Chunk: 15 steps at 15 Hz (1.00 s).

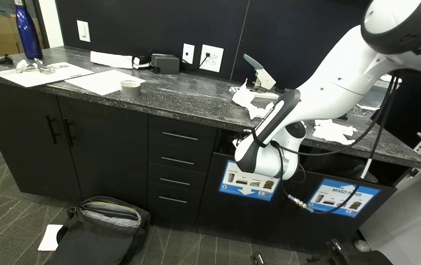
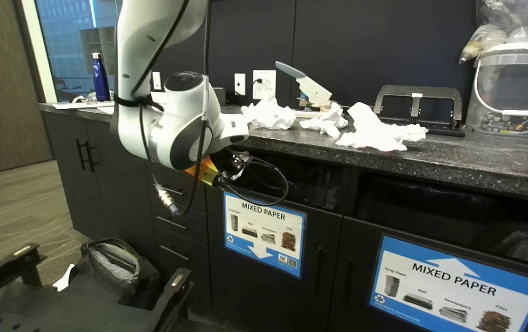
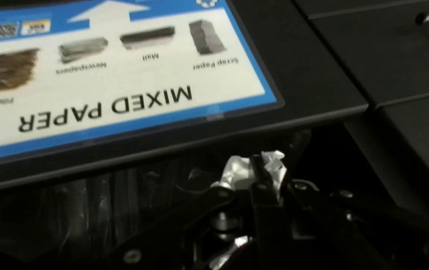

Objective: Put the papers in the bin to the left

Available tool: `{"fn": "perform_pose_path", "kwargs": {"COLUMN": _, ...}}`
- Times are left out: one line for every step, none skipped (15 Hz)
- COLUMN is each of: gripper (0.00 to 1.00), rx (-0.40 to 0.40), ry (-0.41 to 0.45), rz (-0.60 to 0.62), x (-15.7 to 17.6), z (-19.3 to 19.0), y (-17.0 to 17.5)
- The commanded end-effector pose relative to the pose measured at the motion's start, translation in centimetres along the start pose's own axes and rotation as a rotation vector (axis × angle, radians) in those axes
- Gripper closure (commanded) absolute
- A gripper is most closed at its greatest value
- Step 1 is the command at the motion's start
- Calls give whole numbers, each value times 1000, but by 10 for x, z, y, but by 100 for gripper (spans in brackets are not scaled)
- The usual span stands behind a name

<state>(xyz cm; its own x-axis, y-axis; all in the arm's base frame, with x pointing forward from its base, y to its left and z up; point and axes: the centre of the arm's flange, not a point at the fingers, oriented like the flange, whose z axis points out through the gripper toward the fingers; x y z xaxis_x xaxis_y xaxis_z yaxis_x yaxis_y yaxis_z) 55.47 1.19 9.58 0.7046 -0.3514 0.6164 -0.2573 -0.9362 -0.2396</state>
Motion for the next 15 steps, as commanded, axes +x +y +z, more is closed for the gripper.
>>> {"fn": "perform_pose_path", "kwargs": {"gripper": 93, "rx": -26, "ry": 153, "rz": 43, "x": 26, "z": 58, "y": -1}}
{"fn": "perform_pose_path", "kwargs": {"gripper": 93, "rx": -39, "ry": 173, "rz": 54, "x": 32, "z": 64, "y": 1}}
{"fn": "perform_pose_path", "kwargs": {"gripper": 94, "rx": -51, "ry": 175, "rz": 73, "x": 37, "z": 70, "y": 4}}
{"fn": "perform_pose_path", "kwargs": {"gripper": 68, "rx": -63, "ry": 173, "rz": 86, "x": 39, "z": 76, "y": 7}}
{"fn": "perform_pose_path", "kwargs": {"gripper": 68, "rx": -72, "ry": 185, "rz": 89, "x": 40, "z": 80, "y": 10}}
{"fn": "perform_pose_path", "kwargs": {"gripper": 60, "rx": -76, "ry": 197, "rz": 97, "x": 41, "z": 82, "y": 12}}
{"fn": "perform_pose_path", "kwargs": {"gripper": 54, "rx": -81, "ry": 201, "rz": 99, "x": 39, "z": 82, "y": 13}}
{"fn": "perform_pose_path", "kwargs": {"gripper": 46, "rx": -85, "ry": 200, "rz": 103, "x": 38, "z": 81, "y": 14}}
{"fn": "perform_pose_path", "kwargs": {"gripper": 38, "rx": -87, "ry": 208, "rz": 105, "x": 40, "z": 79, "y": 14}}
{"fn": "perform_pose_path", "kwargs": {"gripper": 31, "rx": -91, "ry": 207, "rz": 100, "x": 40, "z": 76, "y": 14}}
{"fn": "perform_pose_path", "kwargs": {"gripper": 22, "rx": -96, "ry": 197, "rz": 89, "x": 36, "z": 71, "y": 14}}
{"fn": "perform_pose_path", "kwargs": {"gripper": 16, "rx": -111, "ry": 174, "rz": 50, "x": 35, "z": 59, "y": 11}}
{"fn": "perform_pose_path", "kwargs": {"gripper": 9, "rx": -112, "ry": 159, "rz": 36, "x": 35, "z": 48, "y": 8}}
{"fn": "perform_pose_path", "kwargs": {"gripper": 1, "rx": -134, "ry": 140, "rz": 53, "x": 36, "z": 33, "y": 1}}
{"fn": "perform_pose_path", "kwargs": {"gripper": 0, "rx": -162, "ry": 107, "rz": 105, "x": 36, "z": 25, "y": -3}}
